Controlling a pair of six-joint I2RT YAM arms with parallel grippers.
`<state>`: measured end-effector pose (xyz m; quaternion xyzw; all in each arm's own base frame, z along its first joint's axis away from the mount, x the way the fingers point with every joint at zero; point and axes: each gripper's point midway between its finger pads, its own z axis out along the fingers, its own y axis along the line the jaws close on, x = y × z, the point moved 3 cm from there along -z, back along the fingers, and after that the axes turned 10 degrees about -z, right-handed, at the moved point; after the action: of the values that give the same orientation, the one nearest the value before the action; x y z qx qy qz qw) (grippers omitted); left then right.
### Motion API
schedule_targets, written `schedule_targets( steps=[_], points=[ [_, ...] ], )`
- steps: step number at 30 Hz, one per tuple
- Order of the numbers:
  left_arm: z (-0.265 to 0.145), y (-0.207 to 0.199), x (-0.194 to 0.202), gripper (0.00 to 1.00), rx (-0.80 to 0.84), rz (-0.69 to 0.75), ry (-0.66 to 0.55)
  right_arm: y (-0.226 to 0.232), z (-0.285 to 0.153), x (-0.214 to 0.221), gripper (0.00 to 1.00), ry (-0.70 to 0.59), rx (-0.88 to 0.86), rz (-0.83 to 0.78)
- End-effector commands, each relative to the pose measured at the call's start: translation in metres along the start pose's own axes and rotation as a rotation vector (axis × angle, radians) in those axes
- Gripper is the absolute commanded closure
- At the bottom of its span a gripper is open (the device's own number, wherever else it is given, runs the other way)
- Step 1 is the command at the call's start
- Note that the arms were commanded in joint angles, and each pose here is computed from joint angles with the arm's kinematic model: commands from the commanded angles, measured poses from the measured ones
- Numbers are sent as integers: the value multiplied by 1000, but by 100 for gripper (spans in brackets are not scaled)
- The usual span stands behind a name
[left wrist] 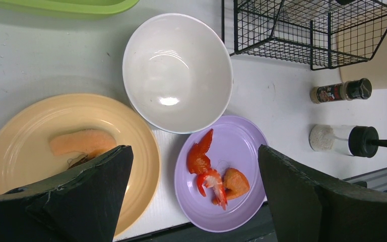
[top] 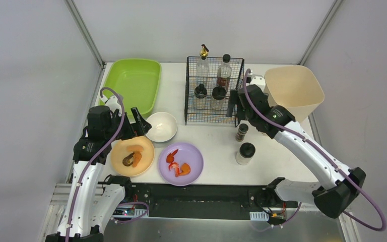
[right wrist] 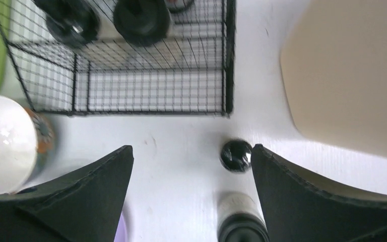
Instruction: Clear the kitchen counter
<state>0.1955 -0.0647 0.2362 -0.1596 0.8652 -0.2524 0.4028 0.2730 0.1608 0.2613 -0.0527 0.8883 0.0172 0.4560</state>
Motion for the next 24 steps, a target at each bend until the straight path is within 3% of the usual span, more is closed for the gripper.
schedule_targets(
  steps=[1,12,24],
  points=[
    [-1,-5,-3,0,34,-1,-14,-19,-23,42,9,93,19,-12],
    [-2,-5,-3,0,37,-1,-15,-53,-31,128,2,222,107,52],
    [-2,-6,-3,0,41,0,-11,-38,-14,163,0,311,50,95]
  ],
)
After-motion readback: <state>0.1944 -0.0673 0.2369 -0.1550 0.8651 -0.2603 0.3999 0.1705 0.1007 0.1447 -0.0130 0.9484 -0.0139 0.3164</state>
